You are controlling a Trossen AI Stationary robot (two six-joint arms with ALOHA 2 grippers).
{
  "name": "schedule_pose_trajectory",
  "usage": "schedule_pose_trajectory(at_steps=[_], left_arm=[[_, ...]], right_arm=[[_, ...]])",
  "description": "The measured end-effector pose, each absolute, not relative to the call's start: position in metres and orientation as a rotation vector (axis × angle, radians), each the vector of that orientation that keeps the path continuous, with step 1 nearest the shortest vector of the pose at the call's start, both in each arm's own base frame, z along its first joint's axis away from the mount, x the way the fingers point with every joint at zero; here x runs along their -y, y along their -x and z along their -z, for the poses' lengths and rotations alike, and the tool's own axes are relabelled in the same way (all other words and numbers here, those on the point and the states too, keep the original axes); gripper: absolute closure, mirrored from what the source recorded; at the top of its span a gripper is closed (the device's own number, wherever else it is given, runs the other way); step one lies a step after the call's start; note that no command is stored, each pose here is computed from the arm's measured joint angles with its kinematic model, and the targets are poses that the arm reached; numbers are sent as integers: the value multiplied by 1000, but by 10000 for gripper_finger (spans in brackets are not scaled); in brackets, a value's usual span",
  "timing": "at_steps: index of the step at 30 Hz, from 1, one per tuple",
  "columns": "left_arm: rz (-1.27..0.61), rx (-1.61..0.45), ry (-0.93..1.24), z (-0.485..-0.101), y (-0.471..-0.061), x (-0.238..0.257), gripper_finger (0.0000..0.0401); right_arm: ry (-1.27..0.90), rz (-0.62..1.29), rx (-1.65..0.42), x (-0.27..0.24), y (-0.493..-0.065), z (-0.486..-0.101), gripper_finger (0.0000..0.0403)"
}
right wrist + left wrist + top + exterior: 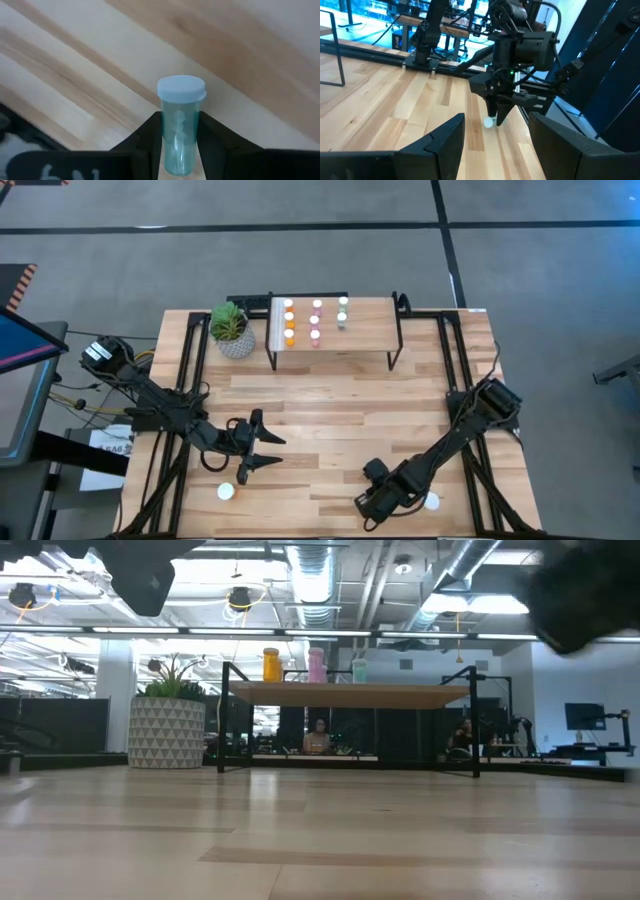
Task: Pick and place medicine bottles onto shelf by color
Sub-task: Put the green pill bottle on the shelf aligned with the other green pill bottles
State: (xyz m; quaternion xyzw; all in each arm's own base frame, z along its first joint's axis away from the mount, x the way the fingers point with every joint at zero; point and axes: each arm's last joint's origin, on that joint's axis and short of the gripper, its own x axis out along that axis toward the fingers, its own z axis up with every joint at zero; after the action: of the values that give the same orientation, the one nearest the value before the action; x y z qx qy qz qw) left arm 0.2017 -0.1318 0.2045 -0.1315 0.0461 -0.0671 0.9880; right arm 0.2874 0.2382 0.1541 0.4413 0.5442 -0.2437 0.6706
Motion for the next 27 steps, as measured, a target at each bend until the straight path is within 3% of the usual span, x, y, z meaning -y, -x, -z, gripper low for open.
schedule_pose_trajectory(at_steps=[8,19,23,27], left_arm=[[119,-95,250,-204,-202,131,193],[108,-107,223,-202,-202,131,193],[80,-113,199,-201,-202,130,193],[79,-119,194,-200,-201,130,193]], right_arm=[[-785,466,-962,-215,-326,-189,278],[-417,498,-512,-129,-328,-290,278],[-306,597,-358,-93,-323,-298,278],[-261,611,-237,-63,-319,-281,278]])
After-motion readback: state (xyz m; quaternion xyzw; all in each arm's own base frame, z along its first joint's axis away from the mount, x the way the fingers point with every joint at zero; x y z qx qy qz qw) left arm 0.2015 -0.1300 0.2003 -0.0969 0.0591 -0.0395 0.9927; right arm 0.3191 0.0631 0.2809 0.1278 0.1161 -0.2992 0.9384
